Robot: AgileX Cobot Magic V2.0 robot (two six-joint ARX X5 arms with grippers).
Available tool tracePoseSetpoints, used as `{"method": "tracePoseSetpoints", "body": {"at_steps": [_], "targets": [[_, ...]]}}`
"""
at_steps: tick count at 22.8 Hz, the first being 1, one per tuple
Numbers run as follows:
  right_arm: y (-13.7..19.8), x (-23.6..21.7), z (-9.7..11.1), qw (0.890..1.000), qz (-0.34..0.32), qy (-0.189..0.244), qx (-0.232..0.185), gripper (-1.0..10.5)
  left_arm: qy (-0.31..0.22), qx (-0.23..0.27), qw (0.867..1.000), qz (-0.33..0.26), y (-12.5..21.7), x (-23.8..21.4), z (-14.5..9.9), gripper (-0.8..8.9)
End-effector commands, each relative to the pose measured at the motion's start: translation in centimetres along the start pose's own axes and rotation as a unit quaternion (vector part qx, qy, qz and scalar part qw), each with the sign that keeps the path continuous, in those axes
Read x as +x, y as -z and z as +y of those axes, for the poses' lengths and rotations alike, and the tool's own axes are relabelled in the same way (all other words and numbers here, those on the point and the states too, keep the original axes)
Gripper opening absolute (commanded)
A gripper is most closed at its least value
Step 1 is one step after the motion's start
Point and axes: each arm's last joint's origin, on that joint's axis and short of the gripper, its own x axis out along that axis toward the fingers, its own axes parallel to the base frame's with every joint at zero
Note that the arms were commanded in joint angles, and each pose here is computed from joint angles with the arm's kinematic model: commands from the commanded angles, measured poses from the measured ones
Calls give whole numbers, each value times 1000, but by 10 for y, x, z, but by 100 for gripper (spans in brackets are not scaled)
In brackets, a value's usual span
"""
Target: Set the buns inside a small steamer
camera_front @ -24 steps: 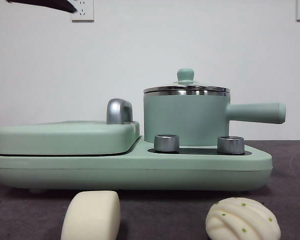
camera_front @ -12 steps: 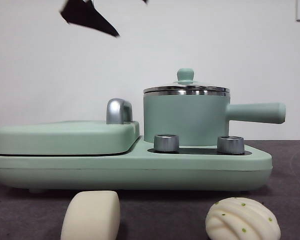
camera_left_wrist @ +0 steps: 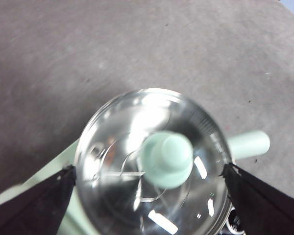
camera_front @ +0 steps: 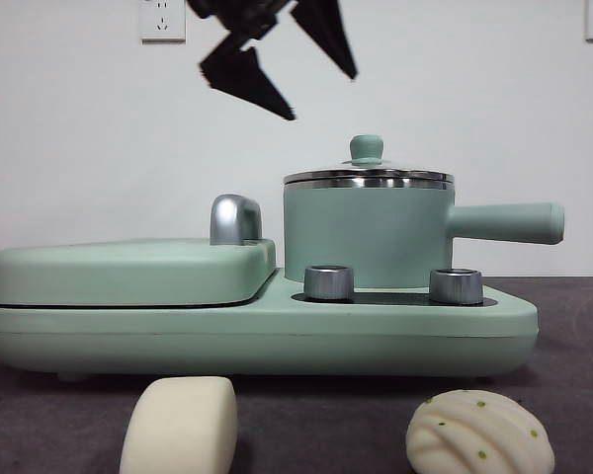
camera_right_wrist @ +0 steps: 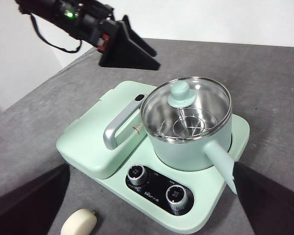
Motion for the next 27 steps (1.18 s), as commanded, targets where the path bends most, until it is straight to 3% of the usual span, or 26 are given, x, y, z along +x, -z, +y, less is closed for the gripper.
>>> {"method": "tracePoseSetpoints", "body": {"at_steps": [1, 4, 9, 12, 15, 24, 27], "targets": [[-4, -2, 2, 1000, -9, -2, -6, 553, -6, 21, 1000, -4, -9, 16, -8, 492], [-4, -2, 2, 1000, -8, -2, -5, 553, -26, 35, 999, 6, -7, 30, -18, 492], [-4, -2, 2, 1000, -8, -2, -5, 553, -11, 45, 999, 25, 0, 54, -30, 490], [-4, -2, 2, 1000, -8, -2, -5, 553, -15, 50, 998, 33, 3, 63, -33, 425], [-4, -2, 2, 1000, -8, -2, -5, 553, -14, 50, 998, 37, 5, 68, -33, 420], [-4, -2, 2, 1000, -8, -2, -4, 553, -18, 51, 998, 44, 7, 74, -32, 34], [-4, -2, 2, 1000, -8, -2, -4, 553, -19, 51, 998, 44, 7, 73, -32, 19]]}}
